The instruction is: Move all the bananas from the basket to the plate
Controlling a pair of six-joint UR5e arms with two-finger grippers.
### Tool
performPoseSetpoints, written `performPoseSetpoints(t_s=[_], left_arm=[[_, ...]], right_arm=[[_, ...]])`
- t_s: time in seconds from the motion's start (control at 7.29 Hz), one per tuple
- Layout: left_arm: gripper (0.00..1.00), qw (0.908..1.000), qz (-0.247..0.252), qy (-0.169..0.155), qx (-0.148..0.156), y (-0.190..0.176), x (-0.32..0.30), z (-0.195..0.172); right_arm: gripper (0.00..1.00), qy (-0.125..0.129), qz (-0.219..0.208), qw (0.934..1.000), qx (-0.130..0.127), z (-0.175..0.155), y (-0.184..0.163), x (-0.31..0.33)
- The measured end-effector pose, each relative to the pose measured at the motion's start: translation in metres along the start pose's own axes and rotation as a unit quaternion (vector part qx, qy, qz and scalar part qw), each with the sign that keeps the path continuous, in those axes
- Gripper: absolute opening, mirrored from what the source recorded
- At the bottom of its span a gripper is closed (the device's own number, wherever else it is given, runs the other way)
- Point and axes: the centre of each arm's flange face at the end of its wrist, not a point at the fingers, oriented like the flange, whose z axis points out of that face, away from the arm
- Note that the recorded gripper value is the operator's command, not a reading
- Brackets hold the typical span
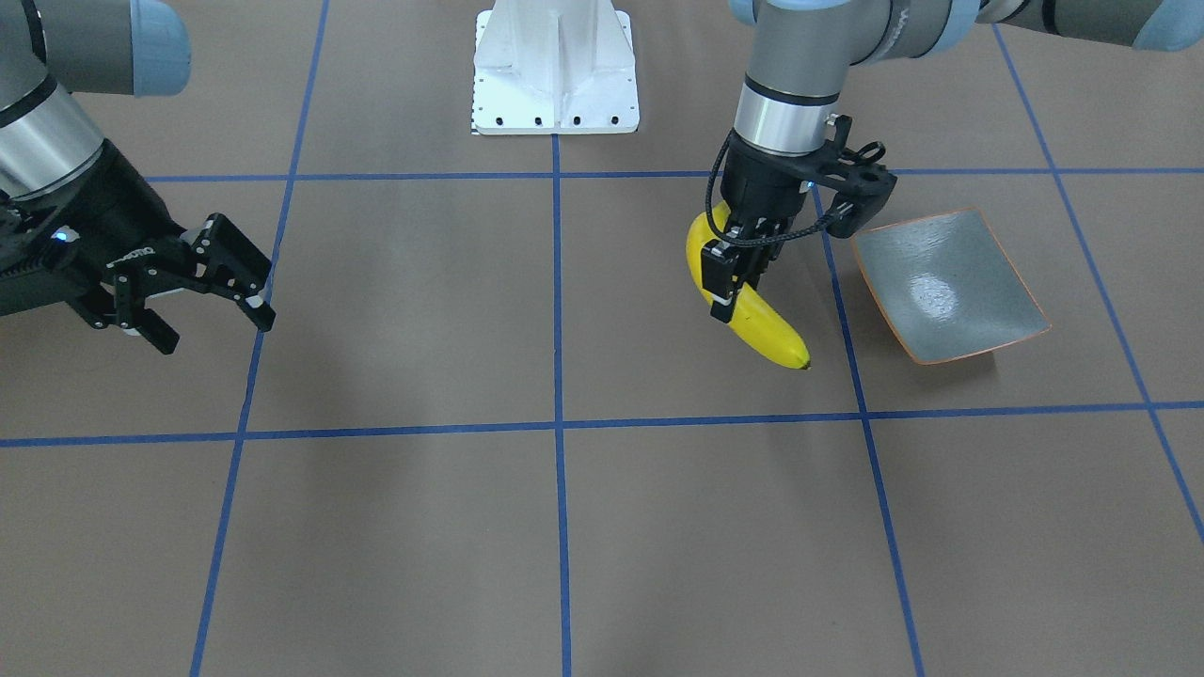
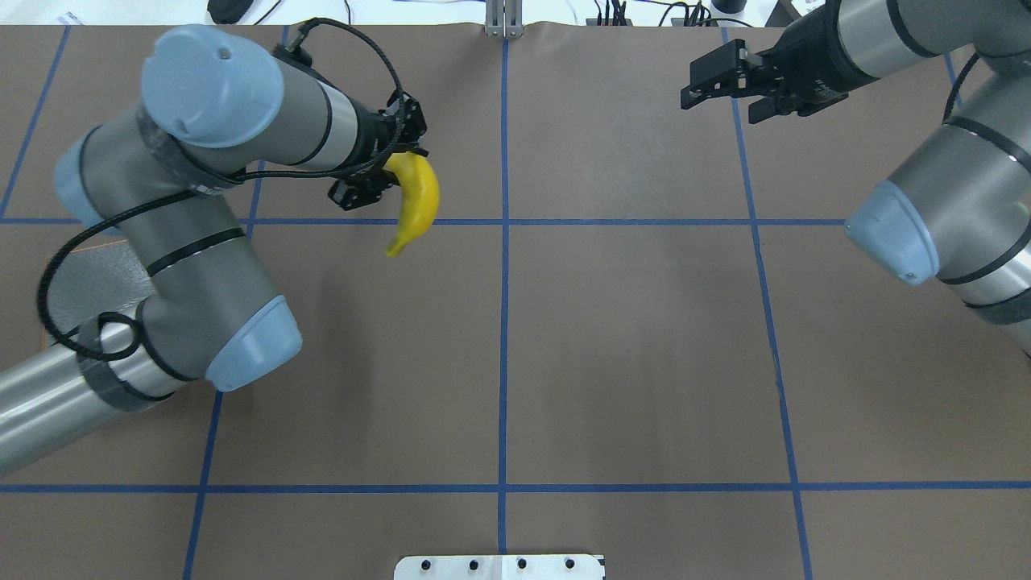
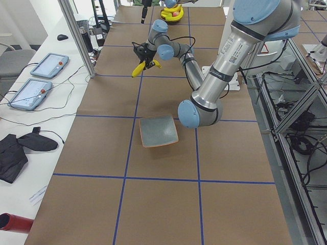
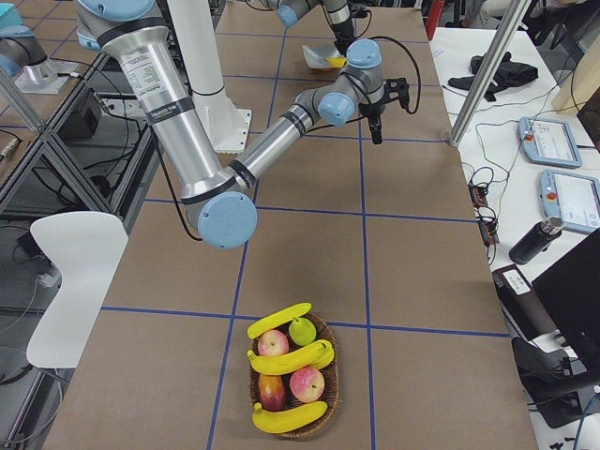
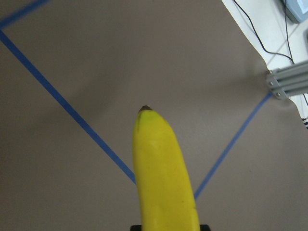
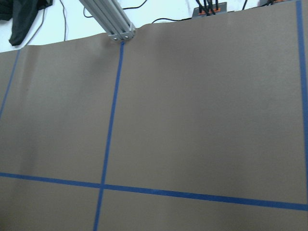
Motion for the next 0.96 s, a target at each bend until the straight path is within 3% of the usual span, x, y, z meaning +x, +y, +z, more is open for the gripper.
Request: performPoseSetpoints(t_s=[0.27,0.55,0.96], left_arm=[[0.0,0.9925,0.073,-0.078,0.06,-0.023,-0.052,0.018],[0.0,0.9725,0.149,-0.151,0.096,-0.052,-0.122,0.049],[0.0,0.9372,0.238,-0.233,0.105,-0.064,-0.199,0.087]], right_arm=[[1.0,0.071,-0.028,0.9961,-0.045,0.018,0.002,0.039],[1.0,0.093,-0.031,0.9927,-0.071,0.026,0.009,0.064],[1.0,0.101,-0.037,0.9906,-0.084,0.029,0.013,0.077]])
